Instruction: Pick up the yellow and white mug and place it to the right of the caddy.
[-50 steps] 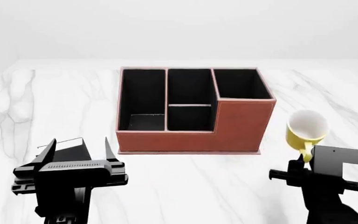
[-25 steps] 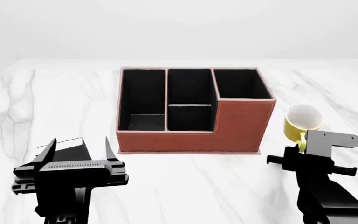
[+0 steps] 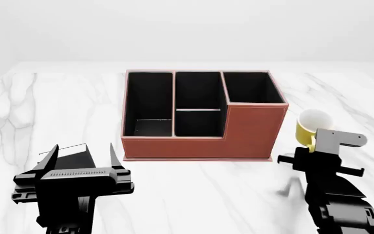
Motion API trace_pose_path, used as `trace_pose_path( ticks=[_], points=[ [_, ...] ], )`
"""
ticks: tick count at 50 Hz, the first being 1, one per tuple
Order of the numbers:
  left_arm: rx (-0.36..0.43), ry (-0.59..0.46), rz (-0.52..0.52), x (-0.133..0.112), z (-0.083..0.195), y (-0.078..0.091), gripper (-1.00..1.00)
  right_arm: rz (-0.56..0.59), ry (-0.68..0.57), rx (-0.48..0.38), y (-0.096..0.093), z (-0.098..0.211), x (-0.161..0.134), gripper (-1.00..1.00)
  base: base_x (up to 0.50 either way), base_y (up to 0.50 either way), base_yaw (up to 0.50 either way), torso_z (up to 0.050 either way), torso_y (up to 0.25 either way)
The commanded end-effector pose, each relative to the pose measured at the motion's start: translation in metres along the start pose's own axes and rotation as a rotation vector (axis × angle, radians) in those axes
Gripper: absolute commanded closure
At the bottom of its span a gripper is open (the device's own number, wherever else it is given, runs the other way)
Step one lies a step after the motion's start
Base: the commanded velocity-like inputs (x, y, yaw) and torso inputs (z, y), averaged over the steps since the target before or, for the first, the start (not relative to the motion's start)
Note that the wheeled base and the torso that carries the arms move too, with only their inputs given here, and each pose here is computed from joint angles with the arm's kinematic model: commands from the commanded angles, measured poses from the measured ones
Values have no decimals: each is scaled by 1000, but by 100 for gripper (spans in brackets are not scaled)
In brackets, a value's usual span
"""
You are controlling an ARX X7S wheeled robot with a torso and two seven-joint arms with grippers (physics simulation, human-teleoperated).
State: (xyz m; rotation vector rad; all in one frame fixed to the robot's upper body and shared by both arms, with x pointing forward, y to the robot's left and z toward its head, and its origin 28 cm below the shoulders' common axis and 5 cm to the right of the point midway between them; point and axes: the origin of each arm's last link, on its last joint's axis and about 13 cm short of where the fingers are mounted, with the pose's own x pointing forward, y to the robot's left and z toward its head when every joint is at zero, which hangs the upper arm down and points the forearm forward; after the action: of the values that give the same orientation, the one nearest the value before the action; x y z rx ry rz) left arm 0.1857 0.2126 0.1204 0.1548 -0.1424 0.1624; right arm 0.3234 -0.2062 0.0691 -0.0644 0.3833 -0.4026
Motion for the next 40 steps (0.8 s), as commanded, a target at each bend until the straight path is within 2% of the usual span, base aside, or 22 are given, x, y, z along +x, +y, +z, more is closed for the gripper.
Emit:
trace_pose_path(
  ticks=[1, 40],
  points=[
    [1, -1, 1, 0, 0, 0, -100, -9, 9, -9, 2, 2, 11, 100, 0, 0, 0, 0, 0],
    [3, -2, -2, -1, 0, 0, -100, 10, 79, -11, 4, -19, 28, 100, 0, 0, 0, 0, 1]
  ],
)
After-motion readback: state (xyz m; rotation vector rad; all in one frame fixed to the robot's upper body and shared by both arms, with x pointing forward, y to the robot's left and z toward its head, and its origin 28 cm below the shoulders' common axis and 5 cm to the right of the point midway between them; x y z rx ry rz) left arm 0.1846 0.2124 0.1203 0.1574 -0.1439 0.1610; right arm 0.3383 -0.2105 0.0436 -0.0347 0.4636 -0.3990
